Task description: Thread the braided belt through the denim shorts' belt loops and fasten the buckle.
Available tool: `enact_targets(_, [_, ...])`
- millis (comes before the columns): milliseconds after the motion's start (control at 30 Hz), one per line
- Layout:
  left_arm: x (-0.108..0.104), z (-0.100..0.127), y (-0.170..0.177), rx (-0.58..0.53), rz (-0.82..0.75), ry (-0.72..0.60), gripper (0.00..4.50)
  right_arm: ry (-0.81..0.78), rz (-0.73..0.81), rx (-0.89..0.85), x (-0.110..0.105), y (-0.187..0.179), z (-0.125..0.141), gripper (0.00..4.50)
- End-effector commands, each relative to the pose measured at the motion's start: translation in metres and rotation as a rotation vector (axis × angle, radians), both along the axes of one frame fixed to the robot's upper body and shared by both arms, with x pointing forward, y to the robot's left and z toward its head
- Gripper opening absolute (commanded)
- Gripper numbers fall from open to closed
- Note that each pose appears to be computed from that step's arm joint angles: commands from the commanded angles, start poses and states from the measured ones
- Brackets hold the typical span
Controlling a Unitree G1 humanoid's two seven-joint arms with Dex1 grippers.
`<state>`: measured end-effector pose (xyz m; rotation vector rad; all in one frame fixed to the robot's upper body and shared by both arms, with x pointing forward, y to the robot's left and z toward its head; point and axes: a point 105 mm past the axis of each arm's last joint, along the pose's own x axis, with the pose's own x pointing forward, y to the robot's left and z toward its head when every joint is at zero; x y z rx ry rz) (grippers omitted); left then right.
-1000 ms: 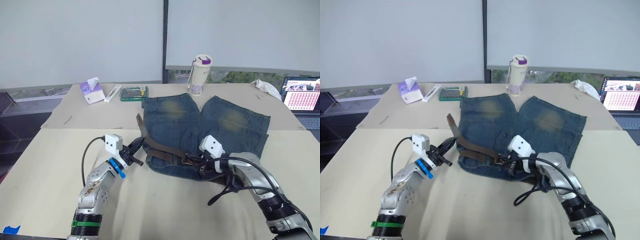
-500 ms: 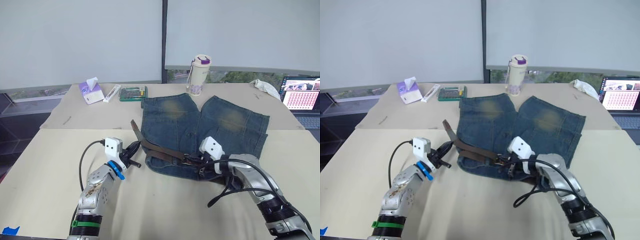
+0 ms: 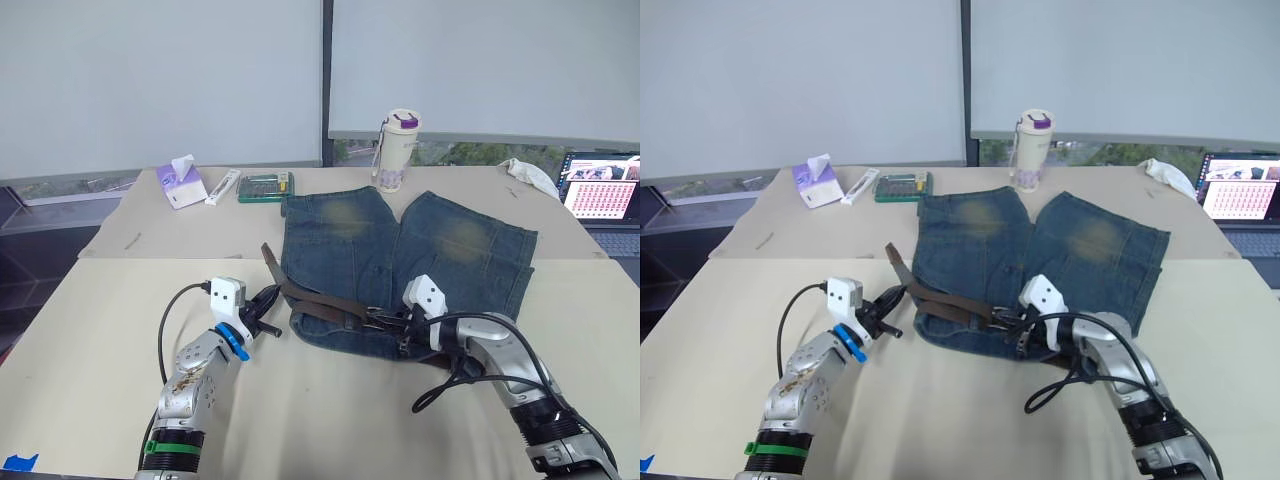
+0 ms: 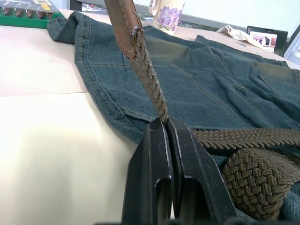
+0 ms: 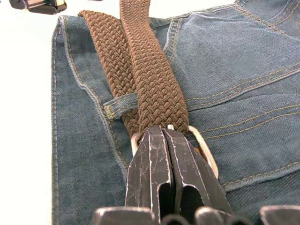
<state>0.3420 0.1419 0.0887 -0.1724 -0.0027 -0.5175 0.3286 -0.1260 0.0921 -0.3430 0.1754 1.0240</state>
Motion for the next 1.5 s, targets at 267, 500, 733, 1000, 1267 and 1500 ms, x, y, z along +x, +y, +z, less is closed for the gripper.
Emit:
enact_targets(267, [0.001,0.014,0.003,0.002,0.011,-0.059,0.0,-0.016,0.002,0.021,0.003,-0.002,0.003,0.03])
enact_targets(500, [0.002,0.015,0.002,0.001,0.007,-0.062,0.0,-0.009,-0.007,-0.03,0.004,-0.002,-0.004,0.03])
enact_targets(733, [0.002,0.015,0.002,0.003,0.006,-0.064,0.0,0.013,0.006,-0.084,0.004,-0.001,-0.013,0.03])
enact_targets(1000, [0.002,0.018,0.002,0.011,0.007,-0.077,0.0,0.08,0.035,-0.143,-0.002,0.003,-0.027,0.03])
enact_targets(1267, [0.012,0.058,-0.006,0.06,-0.023,-0.245,0.0,0.238,0.042,-0.271,-0.012,-0.008,-0.054,0.03])
enact_targets(1500, [0.013,0.103,-0.031,0.102,-0.097,-0.426,0.0,0.295,0.015,-0.317,-0.011,-0.011,-0.063,0.03])
